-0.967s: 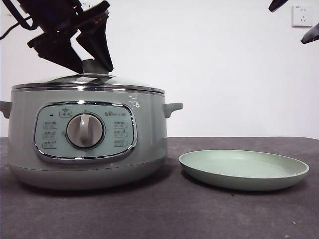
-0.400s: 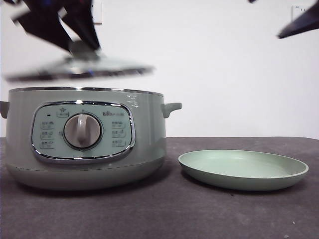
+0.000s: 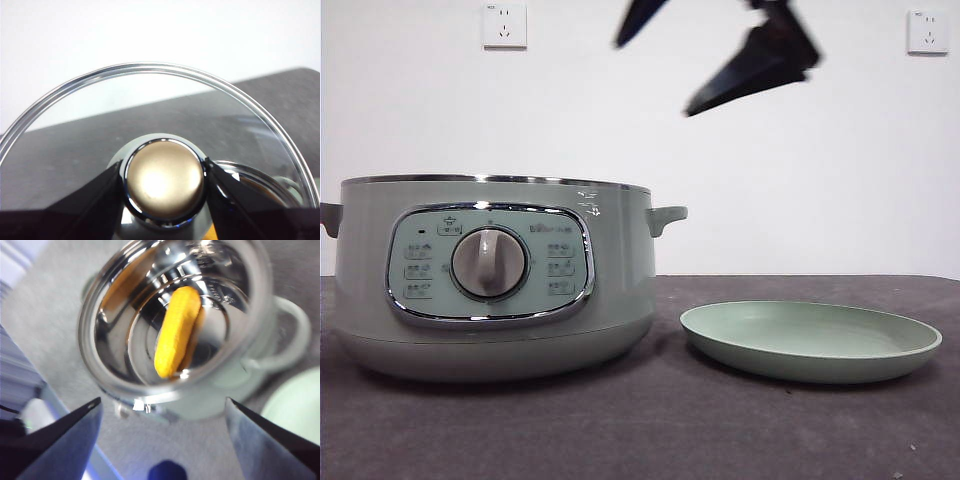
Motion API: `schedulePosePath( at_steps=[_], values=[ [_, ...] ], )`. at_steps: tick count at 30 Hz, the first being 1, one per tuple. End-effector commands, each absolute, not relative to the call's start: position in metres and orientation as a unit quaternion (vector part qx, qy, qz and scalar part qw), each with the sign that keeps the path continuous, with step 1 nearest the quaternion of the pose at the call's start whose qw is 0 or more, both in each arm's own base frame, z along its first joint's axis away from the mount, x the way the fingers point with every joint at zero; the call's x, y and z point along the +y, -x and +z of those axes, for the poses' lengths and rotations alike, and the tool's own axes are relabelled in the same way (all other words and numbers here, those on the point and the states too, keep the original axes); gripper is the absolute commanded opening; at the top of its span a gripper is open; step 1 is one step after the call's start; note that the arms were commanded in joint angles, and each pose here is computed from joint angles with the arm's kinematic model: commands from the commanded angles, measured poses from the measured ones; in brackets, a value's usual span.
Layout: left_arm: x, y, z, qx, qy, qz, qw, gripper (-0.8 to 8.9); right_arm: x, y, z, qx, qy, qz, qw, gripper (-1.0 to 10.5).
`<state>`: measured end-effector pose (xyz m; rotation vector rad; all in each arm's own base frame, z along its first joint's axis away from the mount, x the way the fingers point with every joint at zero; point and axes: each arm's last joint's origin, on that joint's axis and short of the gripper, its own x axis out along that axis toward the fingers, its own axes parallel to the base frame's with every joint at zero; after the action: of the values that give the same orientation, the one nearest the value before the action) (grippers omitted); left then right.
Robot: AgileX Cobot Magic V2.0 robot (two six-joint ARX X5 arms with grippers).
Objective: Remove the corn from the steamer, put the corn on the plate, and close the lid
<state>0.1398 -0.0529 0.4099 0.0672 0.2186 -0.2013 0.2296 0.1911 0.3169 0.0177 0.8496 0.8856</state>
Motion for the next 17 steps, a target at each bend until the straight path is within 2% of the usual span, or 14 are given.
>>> schedulePosePath(
  at_steps=[1, 10, 14, 17],
  values=[
    [-0.041, -0.116, 0.426, 0.058, -0.027, -0.07, 0.995, -0.09, 0.218, -0.243, 0.318, 0.407, 0.042, 0.413, 0.813, 4.1],
    [-0.013, -0.063, 0.427, 0.036, -0.032, 0.027, 0.998, -0.09, 0.29, -0.282, 0.312, 0.446, 0.14, 0.388, 0.794, 4.1],
    [-0.006, -0.051, 0.425, 0.037, -0.033, 0.059, 0.997, -0.09, 0.316, -0.293, 0.293, 0.455, 0.169, 0.38, 0.787, 4.1],
    [-0.004, -0.048, 0.423, 0.042, -0.036, 0.062, 0.997, -0.09, 0.33, -0.297, 0.275, 0.463, 0.184, 0.377, 0.78, 4.1]
  ],
)
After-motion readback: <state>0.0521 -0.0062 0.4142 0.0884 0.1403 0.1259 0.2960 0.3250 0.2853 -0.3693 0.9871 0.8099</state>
